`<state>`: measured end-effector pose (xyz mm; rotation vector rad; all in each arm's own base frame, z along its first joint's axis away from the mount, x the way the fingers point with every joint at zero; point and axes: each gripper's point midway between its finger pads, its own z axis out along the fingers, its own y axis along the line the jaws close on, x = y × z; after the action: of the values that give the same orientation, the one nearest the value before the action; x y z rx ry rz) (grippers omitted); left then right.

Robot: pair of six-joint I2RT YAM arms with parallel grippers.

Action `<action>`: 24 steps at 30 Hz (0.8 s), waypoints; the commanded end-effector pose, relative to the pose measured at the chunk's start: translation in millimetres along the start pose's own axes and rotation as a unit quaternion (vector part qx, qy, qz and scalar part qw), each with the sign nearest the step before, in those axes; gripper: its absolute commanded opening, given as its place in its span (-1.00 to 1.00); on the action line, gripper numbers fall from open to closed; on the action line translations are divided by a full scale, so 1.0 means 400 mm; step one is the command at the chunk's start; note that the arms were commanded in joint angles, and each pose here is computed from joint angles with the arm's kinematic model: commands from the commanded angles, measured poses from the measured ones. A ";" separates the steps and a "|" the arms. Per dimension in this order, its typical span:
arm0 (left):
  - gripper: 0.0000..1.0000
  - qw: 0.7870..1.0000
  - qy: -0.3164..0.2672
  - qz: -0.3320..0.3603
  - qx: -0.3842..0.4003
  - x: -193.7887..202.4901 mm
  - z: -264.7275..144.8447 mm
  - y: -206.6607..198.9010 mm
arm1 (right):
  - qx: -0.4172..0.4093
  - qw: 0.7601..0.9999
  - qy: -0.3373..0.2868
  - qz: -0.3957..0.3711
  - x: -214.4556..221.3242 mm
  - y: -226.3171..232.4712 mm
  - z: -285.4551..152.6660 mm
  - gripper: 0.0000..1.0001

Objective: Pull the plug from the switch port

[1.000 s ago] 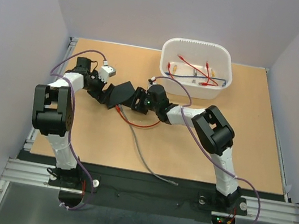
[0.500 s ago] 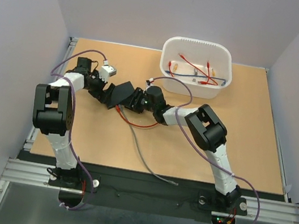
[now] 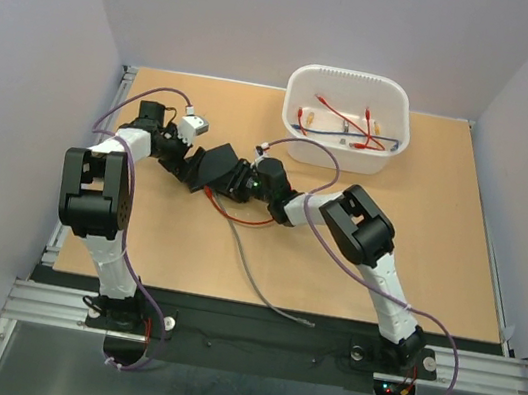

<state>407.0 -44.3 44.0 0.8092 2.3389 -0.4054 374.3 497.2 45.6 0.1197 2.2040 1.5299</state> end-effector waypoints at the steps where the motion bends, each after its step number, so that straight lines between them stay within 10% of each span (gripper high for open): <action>1: 0.95 1.000 0.011 0.007 0.011 0.010 0.019 -0.013 | 0.047 0.997 0.030 0.048 0.072 -0.104 -0.006 -0.19; 24: 0.94 1.000 0.012 0.008 0.012 0.010 0.023 -0.017 | 0.033 0.997 -0.008 0.066 0.034 -0.093 0.022 -0.34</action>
<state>407.8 -45.8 44.1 0.8144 2.3354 -0.4017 374.3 495.5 40.6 0.2542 2.2045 1.5919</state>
